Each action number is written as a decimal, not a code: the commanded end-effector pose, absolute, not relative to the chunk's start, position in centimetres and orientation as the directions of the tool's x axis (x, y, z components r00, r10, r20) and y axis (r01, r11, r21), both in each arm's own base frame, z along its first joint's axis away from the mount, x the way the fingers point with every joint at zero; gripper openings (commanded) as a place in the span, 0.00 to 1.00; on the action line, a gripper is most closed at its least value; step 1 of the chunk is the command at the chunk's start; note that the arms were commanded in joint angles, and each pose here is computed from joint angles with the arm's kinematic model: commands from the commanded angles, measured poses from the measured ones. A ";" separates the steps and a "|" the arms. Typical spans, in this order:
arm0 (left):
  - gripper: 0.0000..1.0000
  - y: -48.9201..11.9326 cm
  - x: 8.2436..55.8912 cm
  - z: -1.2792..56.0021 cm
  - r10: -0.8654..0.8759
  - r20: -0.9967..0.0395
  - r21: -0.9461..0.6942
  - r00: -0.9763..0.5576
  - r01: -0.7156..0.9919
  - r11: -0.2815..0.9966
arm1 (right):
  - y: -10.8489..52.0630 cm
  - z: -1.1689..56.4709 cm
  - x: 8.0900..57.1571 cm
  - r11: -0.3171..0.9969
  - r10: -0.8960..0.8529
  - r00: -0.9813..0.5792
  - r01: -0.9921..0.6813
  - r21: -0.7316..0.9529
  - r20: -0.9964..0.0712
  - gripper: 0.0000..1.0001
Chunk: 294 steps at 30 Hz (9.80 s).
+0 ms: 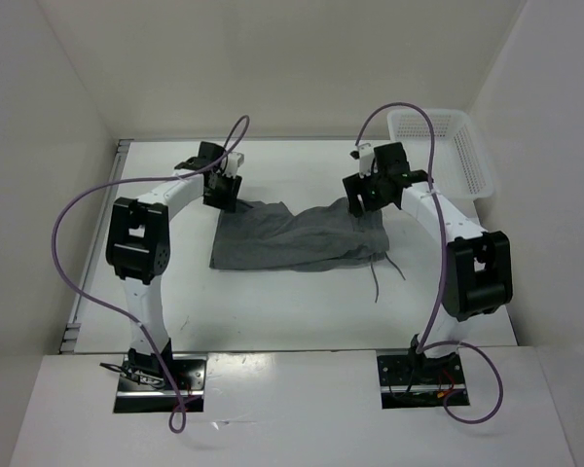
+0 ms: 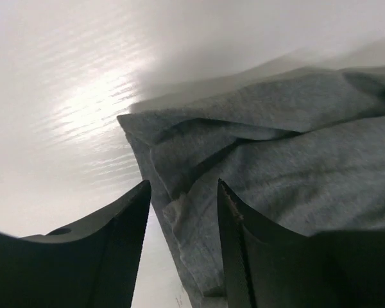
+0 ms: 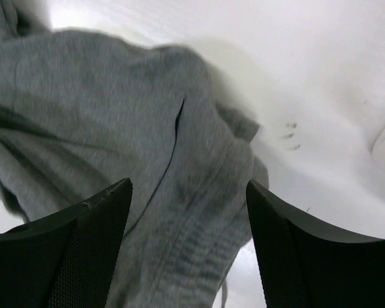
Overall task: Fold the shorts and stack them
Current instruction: Fold the shorts
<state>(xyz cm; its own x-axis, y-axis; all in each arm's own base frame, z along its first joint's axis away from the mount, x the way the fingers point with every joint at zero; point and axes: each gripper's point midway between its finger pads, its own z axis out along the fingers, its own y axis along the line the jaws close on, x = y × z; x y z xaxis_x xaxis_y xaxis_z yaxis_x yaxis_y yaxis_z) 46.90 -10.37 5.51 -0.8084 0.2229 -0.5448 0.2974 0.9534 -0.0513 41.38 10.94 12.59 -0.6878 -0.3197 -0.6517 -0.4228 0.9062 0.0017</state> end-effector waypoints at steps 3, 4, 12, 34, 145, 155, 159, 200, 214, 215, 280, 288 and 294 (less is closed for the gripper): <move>0.51 -9.5 45.8 3.5 0.219 -0.432 -0.083 -0.875 0.280 0.956 | 9.0 12.9 38.0 0.913 -0.327 -0.726 -0.409 -0.003 -0.604 0.77; 0.51 -9.6 45.0 3.4 0.219 -0.422 -0.099 -0.880 0.285 0.953 | 8.9 12.8 37.5 0.913 -0.328 -0.734 -0.409 0.000 -0.595 0.77; 0.47 -10.1 43.1 4.3 0.211 -0.410 -0.163 -0.887 0.299 0.940 | 9.3 13.4 35.3 0.852 -0.425 -0.687 -0.524 -0.004 -0.590 0.76; 0.00 -10.0 43.1 5.6 0.210 -0.434 -0.155 -0.876 0.302 0.941 | 13.6 15.4 30.3 0.555 -0.721 -0.386 -0.819 -0.146 -0.576 0.73; 0.13 -11.5 32.6 5.3 0.297 -0.253 -0.195 -0.921 0.349 0.916 | 11.3 9.9 31.6 0.423 -0.880 -0.245 -0.793 -0.438 -0.407 0.00; 0.15 -10.6 32.2 7.3 0.293 -0.314 -0.142 -0.903 0.350 0.926 | 11.7 10.2 30.8 0.424 -0.872 -0.230 -0.796 -0.432 -0.432 0.02; 0.47 -12.1 34.3 10.0 0.284 -0.405 -0.181 -0.869 0.381 0.907 | 11.7 10.2 30.8 0.424 -0.872 -0.230 -0.796 -0.432 -0.432 0.03; 0.03 -10.6 33.8 7.0 0.273 -0.352 -0.156 -0.895 0.344 0.926 | 12.1 7.8 29.2 0.368 -0.895 -0.202 -0.837 -0.405 -0.397 0.04; 0.47 -9.2 31.0 6.7 0.304 -0.332 -0.063 -0.893 0.342 0.938 | 14.4 13.2 28.0 0.357 -0.851 -0.105 -0.834 -0.420 -0.515 0.53; 0.47 -9.2 30.9 7.4 0.302 -0.346 -0.061 -0.888 0.343 0.937 | 14.5 14.0 27.7 0.367 -0.841 -0.106 -0.832 -0.415 -0.531 0.47; 0.63 -9.3 42.1 10.4 0.175 -0.598 -0.144 -0.782 0.319 0.937 | 25.9 17.7 30.5 0.596 -0.549 -0.318 -0.798 -0.095 -0.773 0.28; 0.65 -7.9 48.0 7.9 0.160 -0.584 -0.098 -0.796 0.265 0.959 | 15.9 16.3 41.6 0.879 -0.351 -0.526 -0.470 -0.079 -0.775 0.35; 0.65 -7.3 48.8 6.4 0.144 -0.560 -0.119 -0.816 0.252 0.960 | 14.0 13.0 43.8 0.901 -0.359 -0.583 -0.420 -0.108 -0.729 0.44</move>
